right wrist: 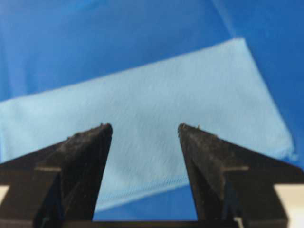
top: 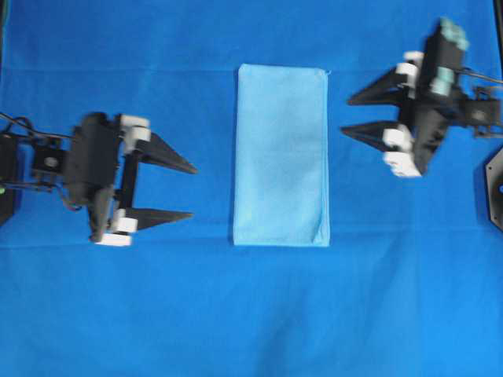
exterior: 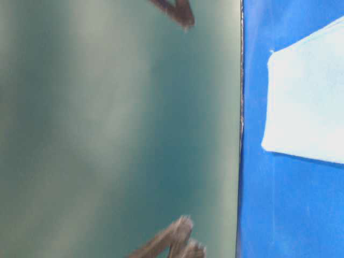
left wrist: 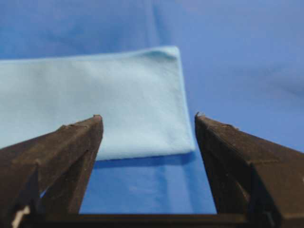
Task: Fold the light blue towel.
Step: 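Withdraw both open grippers to the sides of the towel, then move both grippers to the towel's top corners and grasp them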
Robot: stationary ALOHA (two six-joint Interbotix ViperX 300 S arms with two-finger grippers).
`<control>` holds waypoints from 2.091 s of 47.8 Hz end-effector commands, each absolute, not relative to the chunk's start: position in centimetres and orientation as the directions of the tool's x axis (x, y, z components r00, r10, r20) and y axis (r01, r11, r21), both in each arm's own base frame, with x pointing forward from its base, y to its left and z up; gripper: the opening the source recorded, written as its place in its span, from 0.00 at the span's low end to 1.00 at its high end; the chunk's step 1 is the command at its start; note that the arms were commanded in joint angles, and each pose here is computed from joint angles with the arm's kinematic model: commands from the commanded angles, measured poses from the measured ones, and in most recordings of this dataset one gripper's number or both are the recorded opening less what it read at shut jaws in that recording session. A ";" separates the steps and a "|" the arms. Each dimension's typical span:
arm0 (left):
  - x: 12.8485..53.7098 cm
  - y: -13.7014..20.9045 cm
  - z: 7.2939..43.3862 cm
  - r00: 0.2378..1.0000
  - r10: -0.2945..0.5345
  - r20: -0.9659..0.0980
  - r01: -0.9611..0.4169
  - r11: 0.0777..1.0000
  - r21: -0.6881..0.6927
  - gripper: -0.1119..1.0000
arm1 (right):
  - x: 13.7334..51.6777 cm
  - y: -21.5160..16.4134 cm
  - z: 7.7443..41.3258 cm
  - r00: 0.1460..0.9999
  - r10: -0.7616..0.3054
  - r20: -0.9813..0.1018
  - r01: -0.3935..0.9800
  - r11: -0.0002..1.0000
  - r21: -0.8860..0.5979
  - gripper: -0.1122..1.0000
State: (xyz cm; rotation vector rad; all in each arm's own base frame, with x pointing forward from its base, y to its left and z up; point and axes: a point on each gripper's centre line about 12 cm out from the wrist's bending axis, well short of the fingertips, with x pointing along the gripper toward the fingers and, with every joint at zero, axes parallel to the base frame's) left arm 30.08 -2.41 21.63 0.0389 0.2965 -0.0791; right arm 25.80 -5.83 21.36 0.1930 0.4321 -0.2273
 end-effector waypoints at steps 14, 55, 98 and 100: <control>28.2 -1.1 22.4 0.979 -0.031 -0.201 0.038 0.999 0.028 0.77 | 23.0 -4.5 20.8 0.920 -0.141 -0.365 0.219 0.959 0.181 0.65; 35.9 11.8 18.2 0.886 0.299 -0.354 -0.305 0.951 0.041 0.77 | 29.0 -15.6 17.1 0.687 -0.369 -0.626 0.455 0.890 -0.026 0.65; 39.1 19.1 8.9 0.753 0.374 -0.542 -0.389 0.917 0.092 0.52 | 32.1 -19.7 9.2 0.537 -0.338 -0.773 0.470 0.881 -0.058 0.53; 39.2 19.1 8.9 0.752 0.373 -0.544 -0.380 0.919 0.104 0.42 | 32.1 -19.7 9.2 0.537 -0.338 -0.773 0.470 0.881 -0.058 0.45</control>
